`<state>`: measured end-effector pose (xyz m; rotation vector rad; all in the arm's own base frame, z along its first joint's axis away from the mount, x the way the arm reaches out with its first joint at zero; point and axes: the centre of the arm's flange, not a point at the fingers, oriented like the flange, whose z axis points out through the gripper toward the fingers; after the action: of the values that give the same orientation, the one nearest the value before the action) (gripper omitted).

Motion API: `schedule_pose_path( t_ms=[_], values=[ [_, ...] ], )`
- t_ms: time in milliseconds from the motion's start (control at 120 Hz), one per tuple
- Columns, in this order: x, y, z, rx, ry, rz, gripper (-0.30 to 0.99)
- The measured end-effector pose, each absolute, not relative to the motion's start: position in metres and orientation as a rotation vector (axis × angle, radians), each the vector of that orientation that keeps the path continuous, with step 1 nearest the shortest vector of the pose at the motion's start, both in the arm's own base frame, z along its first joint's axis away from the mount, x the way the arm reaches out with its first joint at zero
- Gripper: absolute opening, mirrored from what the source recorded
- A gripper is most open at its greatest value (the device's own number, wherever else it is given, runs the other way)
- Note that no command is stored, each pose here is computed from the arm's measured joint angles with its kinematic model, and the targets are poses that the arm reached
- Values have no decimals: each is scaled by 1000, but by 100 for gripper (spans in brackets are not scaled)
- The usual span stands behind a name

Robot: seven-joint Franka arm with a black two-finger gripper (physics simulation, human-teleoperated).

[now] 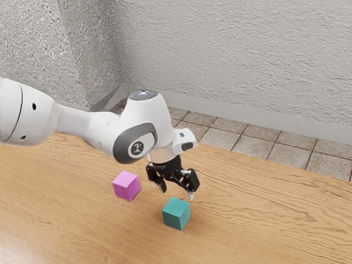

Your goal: Pick up the blue block with one arm, and put the blue block on the pink block with one arm

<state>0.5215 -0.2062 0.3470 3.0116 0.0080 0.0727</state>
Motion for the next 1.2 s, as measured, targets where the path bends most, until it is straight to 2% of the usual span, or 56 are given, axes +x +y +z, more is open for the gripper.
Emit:
schedule_pose_path(
  t_ms=[500, 1200],
  values=[
    [522, -201, 306, 3093, -60, -151, 69],
    [541, -196, 287, 3048, -28, 38, 69]
  ],
)
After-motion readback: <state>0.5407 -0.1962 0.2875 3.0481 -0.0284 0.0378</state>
